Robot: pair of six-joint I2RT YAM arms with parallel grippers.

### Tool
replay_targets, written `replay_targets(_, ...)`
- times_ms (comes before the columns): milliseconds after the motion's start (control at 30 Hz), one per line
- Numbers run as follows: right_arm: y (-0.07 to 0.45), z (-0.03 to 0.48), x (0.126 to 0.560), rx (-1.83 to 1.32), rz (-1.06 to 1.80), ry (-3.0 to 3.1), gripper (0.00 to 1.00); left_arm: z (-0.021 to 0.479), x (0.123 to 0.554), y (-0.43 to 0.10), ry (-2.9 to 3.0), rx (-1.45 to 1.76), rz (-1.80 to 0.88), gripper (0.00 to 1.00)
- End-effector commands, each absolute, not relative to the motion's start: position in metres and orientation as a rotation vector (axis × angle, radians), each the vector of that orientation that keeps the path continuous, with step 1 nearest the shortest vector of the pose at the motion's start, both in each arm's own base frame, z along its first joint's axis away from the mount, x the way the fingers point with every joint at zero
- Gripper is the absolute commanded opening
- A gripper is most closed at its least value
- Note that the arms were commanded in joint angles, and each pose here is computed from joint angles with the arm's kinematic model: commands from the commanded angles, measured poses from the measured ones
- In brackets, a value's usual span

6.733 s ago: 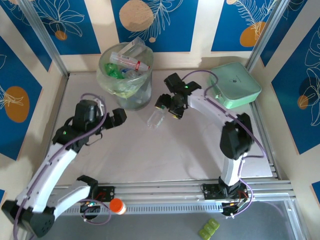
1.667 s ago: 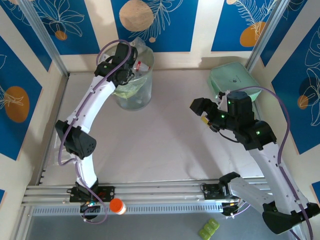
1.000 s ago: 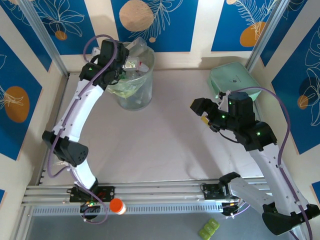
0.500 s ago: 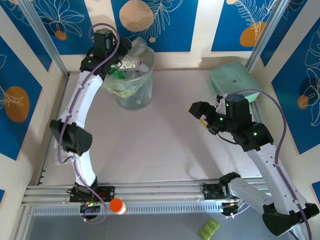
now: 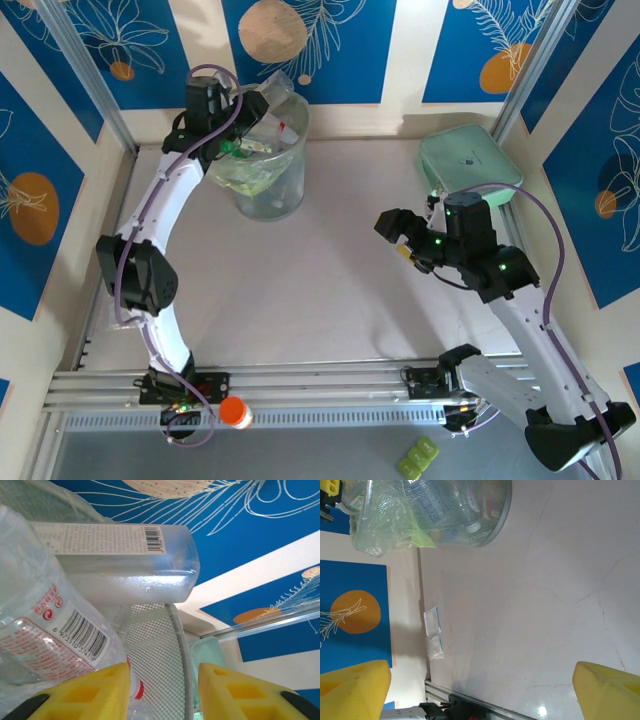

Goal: Put the plastic bottles in the bin

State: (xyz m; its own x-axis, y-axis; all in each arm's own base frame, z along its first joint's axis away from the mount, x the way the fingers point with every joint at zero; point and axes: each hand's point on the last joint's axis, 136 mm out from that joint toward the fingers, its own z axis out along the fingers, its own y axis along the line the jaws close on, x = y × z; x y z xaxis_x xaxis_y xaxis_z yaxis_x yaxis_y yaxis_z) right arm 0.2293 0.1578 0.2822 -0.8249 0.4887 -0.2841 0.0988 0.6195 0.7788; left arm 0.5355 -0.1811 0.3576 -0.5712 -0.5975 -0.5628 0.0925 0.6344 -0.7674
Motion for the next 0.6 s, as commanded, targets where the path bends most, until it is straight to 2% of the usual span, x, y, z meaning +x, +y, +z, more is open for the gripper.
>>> replay_targets(0,0.165,0.285,0.230,0.407,1.116,2.374,0.94,0.314,0.535,-0.180,2.087,-0.459,-1.009,0.40)
replay_targets(100,0.165,0.288,0.230,0.395,1.106,2.375,0.94,0.328,0.535,-0.179,2.056,-0.447,-1.025,0.41)
replay_targets(367,0.156,0.298,0.231,0.387,1.031,2.357,0.94,0.404,0.517,-0.174,1.954,-0.343,-1.017,0.46)
replay_targets(467,0.152,0.306,0.232,0.343,0.992,2.329,0.96,0.428,0.499,-0.169,1.919,-0.268,-0.968,0.53)
replay_targets(567,0.150,0.318,0.233,0.247,0.938,2.277,0.99,0.437,0.475,-0.163,1.914,-0.160,-0.861,0.64)
